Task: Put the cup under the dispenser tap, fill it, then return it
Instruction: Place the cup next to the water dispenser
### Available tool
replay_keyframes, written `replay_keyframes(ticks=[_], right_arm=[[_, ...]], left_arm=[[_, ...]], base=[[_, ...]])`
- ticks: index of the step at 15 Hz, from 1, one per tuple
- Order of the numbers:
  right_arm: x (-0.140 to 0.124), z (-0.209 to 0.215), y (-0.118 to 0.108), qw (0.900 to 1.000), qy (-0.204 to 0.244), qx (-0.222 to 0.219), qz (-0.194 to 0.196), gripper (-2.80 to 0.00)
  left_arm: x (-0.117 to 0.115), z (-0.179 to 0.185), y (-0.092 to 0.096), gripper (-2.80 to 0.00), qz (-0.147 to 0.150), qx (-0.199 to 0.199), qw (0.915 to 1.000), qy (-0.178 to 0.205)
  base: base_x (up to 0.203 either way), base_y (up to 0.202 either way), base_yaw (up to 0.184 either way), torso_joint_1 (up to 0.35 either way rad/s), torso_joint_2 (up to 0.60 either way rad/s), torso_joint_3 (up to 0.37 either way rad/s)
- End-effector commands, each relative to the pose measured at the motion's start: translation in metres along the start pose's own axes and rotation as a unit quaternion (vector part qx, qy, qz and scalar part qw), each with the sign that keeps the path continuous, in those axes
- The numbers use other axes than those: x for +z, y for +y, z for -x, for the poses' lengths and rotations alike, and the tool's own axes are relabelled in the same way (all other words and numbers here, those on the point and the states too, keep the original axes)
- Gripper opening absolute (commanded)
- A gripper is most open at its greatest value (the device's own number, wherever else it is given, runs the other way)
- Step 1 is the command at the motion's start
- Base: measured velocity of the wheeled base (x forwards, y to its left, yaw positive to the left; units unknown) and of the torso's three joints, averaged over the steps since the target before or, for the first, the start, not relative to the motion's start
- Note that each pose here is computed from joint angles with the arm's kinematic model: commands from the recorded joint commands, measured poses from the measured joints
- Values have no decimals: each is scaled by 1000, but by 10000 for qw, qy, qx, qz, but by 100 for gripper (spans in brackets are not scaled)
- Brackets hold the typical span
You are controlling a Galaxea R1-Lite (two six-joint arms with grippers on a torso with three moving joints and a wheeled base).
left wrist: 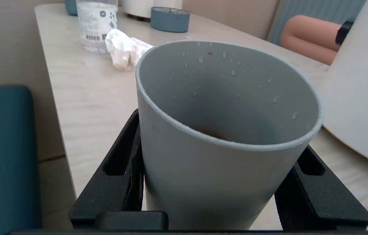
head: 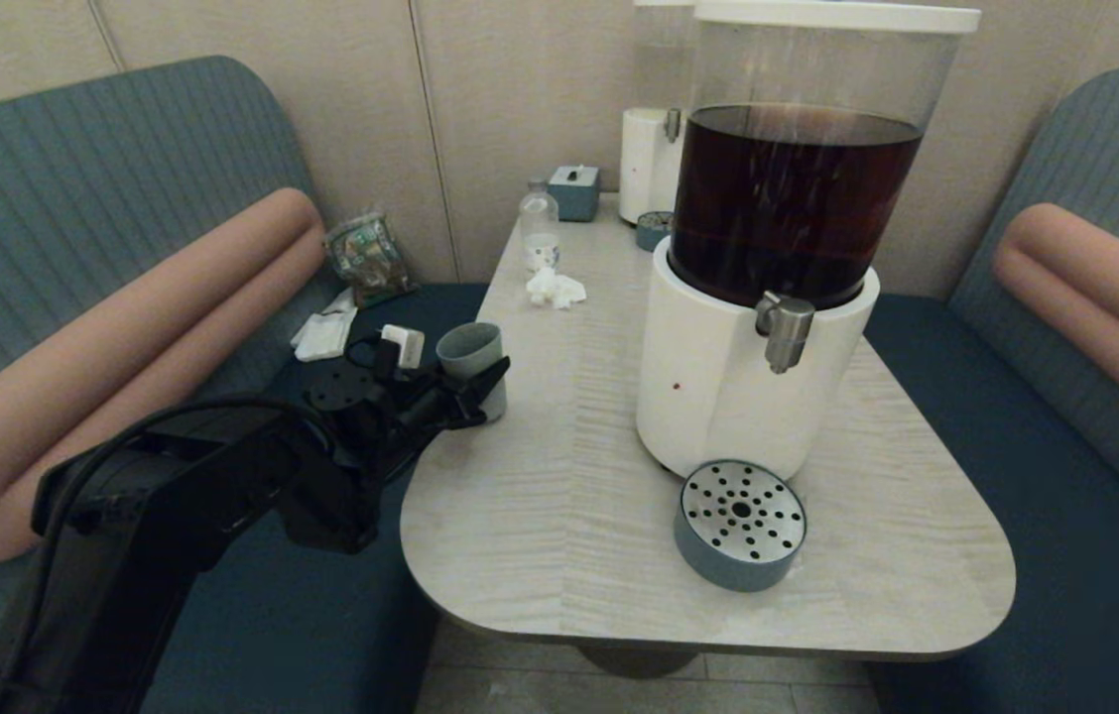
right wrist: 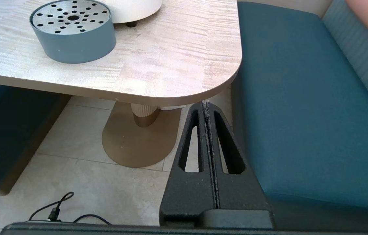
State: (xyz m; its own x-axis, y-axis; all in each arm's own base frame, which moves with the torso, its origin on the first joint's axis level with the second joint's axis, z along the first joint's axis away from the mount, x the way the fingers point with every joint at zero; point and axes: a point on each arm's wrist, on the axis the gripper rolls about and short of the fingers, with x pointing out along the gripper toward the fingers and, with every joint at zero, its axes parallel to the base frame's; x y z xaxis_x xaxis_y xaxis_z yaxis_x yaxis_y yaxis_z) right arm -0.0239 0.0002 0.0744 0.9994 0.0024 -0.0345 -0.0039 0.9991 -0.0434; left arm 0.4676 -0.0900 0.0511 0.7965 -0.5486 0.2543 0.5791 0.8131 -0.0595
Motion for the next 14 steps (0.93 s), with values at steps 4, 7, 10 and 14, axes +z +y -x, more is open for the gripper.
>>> replay_keyframes(ticks=[4, 7, 10, 14], right_arm=[[0, 0, 0, 10000, -1, 3, 4, -280], [0, 0, 0, 10000, 4, 3, 4, -280], [0, 0, 0, 10000, -4, 3, 4, -280], [0, 0, 0, 10000, 4, 3, 4, -280]], left_arm=[[-2, -1, 1, -280, -14, -13, 10000, -45], [-3, -1, 1, -280, -15, -10, 10000, -32], [-5, -1, 1, -280, -14, -4, 10000, -12], [-2, -1, 0, -280, -32, -6, 10000, -49]], base=[[0, 0, 0, 0, 0, 0], [0, 0, 0, 0, 0, 0], [0, 0, 0, 0, 0, 0], [0, 0, 0, 0, 0, 0]])
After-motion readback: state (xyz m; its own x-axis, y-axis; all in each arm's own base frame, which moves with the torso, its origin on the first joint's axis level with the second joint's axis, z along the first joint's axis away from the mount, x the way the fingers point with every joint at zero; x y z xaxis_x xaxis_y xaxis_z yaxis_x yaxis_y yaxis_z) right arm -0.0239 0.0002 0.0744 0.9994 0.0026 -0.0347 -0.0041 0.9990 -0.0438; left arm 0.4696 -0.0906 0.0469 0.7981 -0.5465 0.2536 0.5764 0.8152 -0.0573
